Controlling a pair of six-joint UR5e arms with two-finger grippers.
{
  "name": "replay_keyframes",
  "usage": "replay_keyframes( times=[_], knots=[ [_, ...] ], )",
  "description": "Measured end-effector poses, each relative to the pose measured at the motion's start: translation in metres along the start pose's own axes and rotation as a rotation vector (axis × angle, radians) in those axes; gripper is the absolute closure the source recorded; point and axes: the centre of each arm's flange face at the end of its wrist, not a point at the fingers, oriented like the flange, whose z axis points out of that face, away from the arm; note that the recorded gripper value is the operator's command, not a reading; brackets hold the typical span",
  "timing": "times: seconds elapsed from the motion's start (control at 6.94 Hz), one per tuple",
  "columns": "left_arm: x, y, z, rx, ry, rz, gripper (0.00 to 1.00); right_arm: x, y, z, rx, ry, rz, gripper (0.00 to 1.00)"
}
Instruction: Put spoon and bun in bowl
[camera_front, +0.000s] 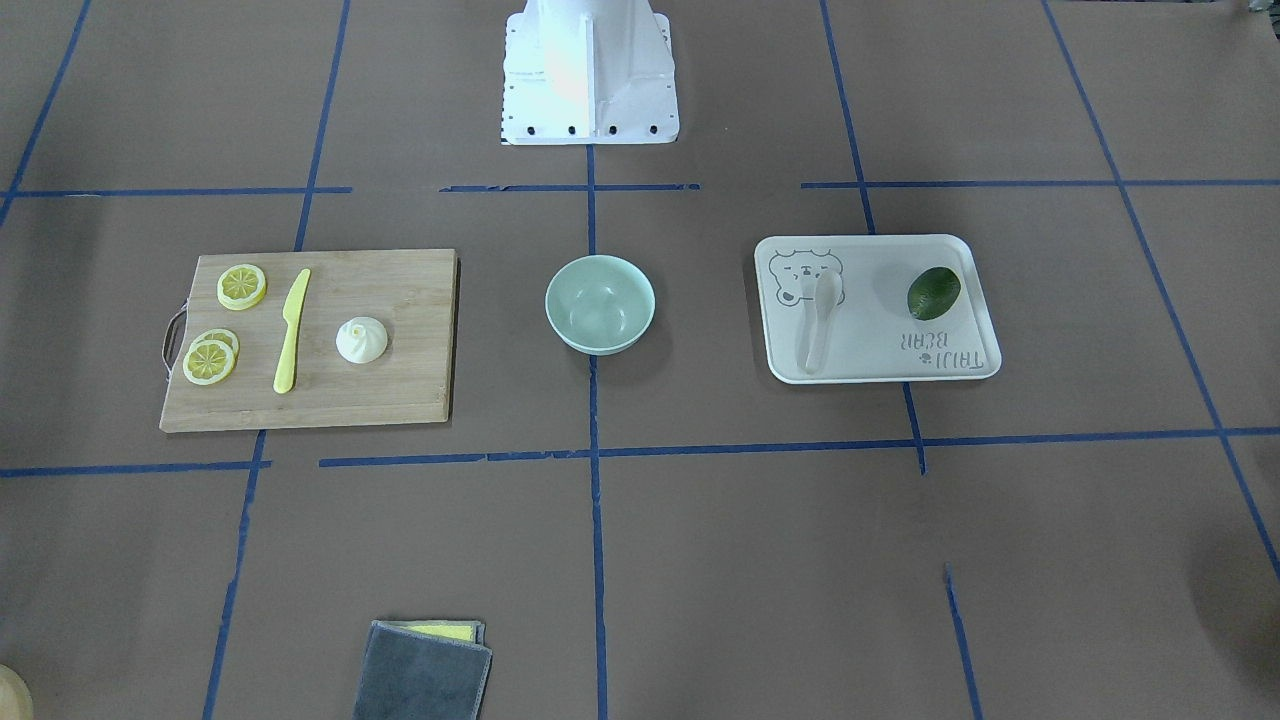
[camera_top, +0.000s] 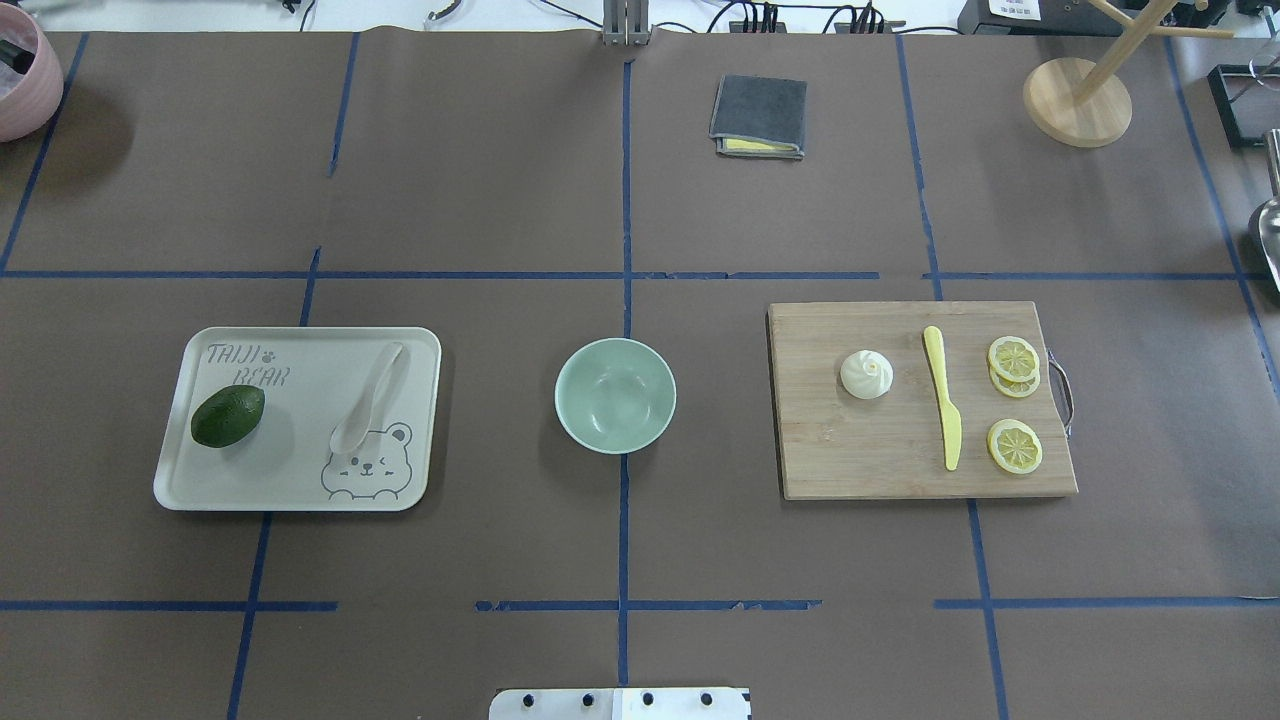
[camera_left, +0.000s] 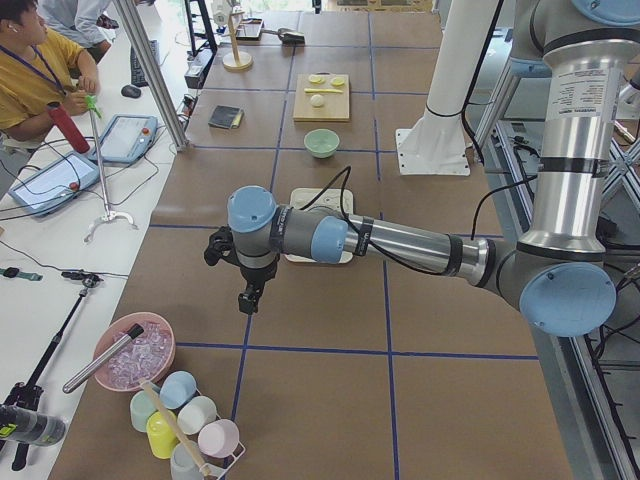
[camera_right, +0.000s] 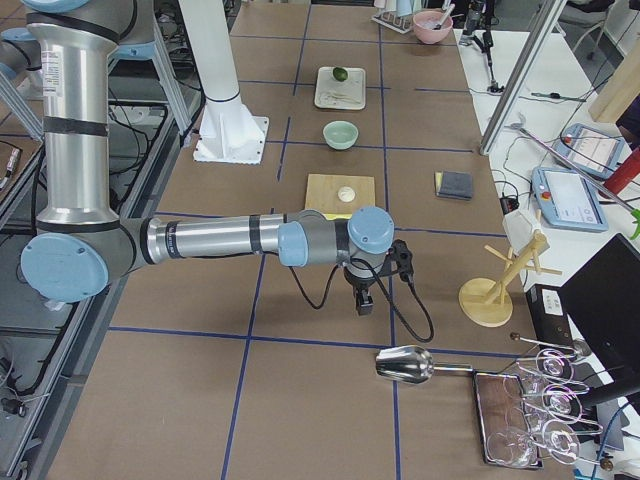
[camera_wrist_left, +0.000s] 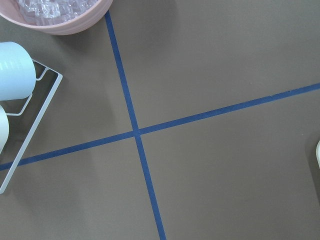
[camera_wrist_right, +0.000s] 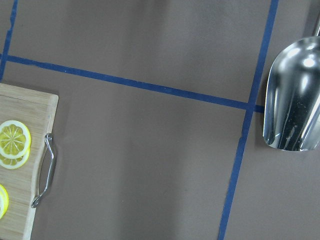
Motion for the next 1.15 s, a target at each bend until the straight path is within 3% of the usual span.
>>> replay_keyframes(
  times=[0.29,0.43,0.72,1.01,1.15],
  knots=[
    [0.016,0.011,0.013,0.055,0.073,0.089,0.0,0.001,0.002,0.001,-0.003,0.0,0.008,0.0],
    [0.053,0.002,0.033,0.064,0.116,0.167,0.0,0.002,0.004,0.002,-0.005,-0.001,0.011,0.0],
    [0.153,-0.022,0.063,0.07,0.198,0.179,0.0,0.004,0.005,0.004,-0.009,0.0,0.015,0.0],
    [0.258,-0.056,0.101,0.074,0.177,0.162,0.0,0.006,0.006,0.005,-0.011,0.001,0.017,0.0],
    [0.302,-0.066,0.121,0.074,0.168,0.157,0.07,0.006,0.006,0.005,-0.012,0.001,0.018,0.0]
  ],
)
